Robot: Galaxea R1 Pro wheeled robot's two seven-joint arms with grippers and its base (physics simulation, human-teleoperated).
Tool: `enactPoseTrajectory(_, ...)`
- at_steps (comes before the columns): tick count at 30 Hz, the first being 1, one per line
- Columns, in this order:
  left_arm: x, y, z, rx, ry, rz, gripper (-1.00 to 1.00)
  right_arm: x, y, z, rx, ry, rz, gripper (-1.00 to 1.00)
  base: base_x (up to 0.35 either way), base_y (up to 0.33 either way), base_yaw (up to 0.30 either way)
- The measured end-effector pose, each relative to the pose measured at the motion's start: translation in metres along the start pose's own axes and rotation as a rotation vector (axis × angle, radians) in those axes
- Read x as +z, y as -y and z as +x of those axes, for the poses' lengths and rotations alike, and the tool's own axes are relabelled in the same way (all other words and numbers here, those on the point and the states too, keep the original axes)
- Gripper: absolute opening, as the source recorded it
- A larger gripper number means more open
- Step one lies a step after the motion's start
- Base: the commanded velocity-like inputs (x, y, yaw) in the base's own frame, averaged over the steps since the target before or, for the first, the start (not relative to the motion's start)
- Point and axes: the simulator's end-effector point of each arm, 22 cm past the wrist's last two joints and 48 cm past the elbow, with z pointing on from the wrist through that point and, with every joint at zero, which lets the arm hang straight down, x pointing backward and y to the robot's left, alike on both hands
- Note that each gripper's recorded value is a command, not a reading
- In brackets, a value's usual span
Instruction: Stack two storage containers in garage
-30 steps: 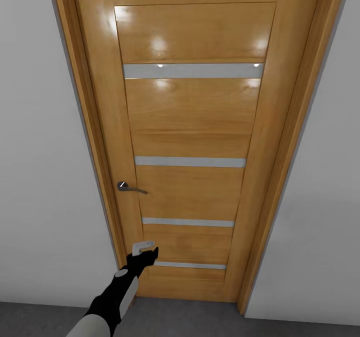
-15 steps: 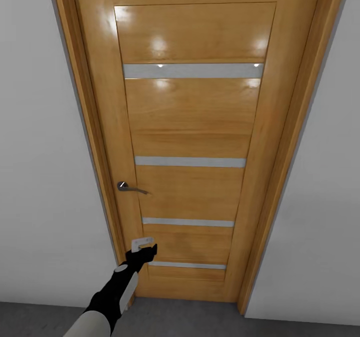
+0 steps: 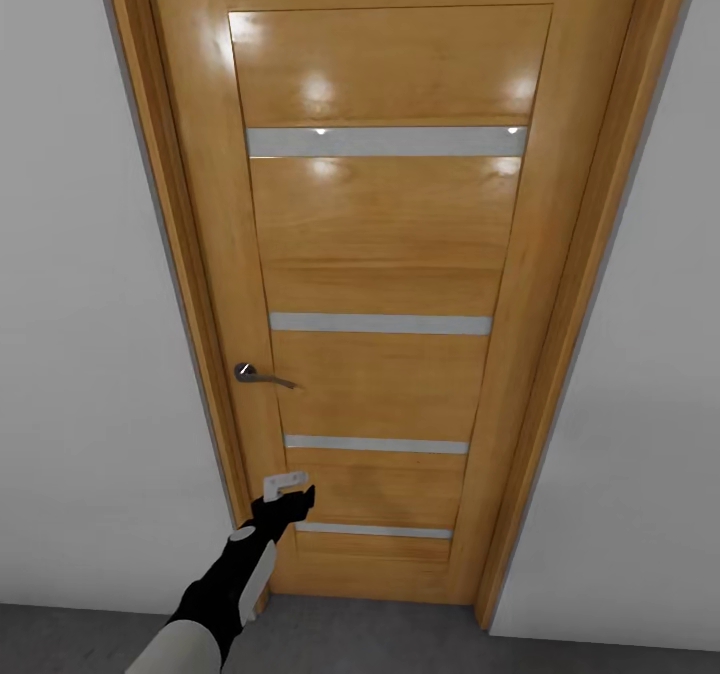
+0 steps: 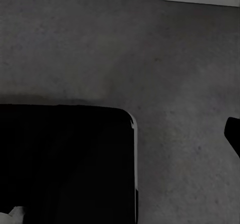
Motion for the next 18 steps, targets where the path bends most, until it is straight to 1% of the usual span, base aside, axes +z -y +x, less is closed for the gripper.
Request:
enactPoseTrajectory(11, -0.0001, 0.0017, 0.0004, -0.007, -0.001, 0.004, 1.0, 0.0014, -0.0003, -0.0024, 0.0, 0.007, -0.001, 1.0, 0.004, 0.0, 0.0)
enactPoseTrajectory(14, -0.0005, 0.0014, 0.0004, -0.004, -0.001, 0.003, 1.0, 0.0014, -0.0005, -0.0024, 0.0, 0.007, -0.002, 1.0, 0.19, 0.0, 0.0)
enactPoseTrajectory(18, -0.0006, 0.0015, 0.0009, 0.0, -0.002, 0.002, 1.0, 0.0014, -0.001, -0.0023, 0.0, 0.007, -0.004, 1.0, 0.297, 0.0, 0.0)
